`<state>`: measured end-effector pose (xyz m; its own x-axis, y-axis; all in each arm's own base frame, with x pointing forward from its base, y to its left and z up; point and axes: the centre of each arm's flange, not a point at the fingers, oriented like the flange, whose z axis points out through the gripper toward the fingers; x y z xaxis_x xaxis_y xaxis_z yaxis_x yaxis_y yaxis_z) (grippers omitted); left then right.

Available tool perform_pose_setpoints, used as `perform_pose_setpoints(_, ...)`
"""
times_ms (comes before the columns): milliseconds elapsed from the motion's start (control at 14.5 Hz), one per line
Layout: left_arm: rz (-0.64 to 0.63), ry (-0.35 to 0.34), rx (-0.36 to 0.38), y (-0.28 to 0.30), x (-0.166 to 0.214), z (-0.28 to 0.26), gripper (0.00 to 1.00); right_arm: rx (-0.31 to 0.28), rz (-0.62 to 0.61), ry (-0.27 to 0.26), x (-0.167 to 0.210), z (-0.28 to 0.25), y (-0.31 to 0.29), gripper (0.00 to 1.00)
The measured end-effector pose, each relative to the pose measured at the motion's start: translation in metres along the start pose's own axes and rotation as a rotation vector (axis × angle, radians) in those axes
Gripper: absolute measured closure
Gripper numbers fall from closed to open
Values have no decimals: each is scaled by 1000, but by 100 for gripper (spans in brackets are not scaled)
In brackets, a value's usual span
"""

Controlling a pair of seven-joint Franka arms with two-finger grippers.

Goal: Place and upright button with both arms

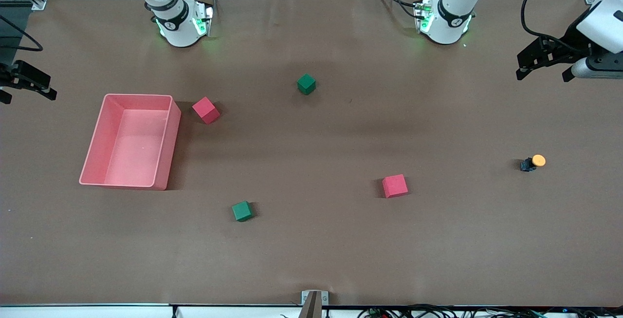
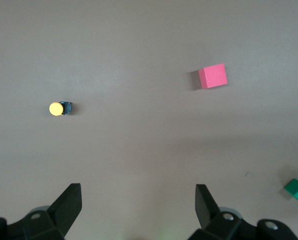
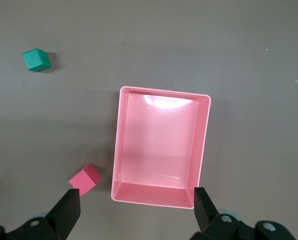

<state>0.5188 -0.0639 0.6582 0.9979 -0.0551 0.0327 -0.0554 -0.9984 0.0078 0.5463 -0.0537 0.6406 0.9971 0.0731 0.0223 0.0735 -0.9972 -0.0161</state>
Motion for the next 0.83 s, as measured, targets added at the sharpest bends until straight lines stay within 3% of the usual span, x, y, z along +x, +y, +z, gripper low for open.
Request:
perform_pose_setpoints(345,1,14,1,1,2,-1,0,0,-1,-2,1,1,0,0)
perform_pose_setpoints(829,1,-32,5,1,-5,1,0,0,-1,-3,1,1,0,0)
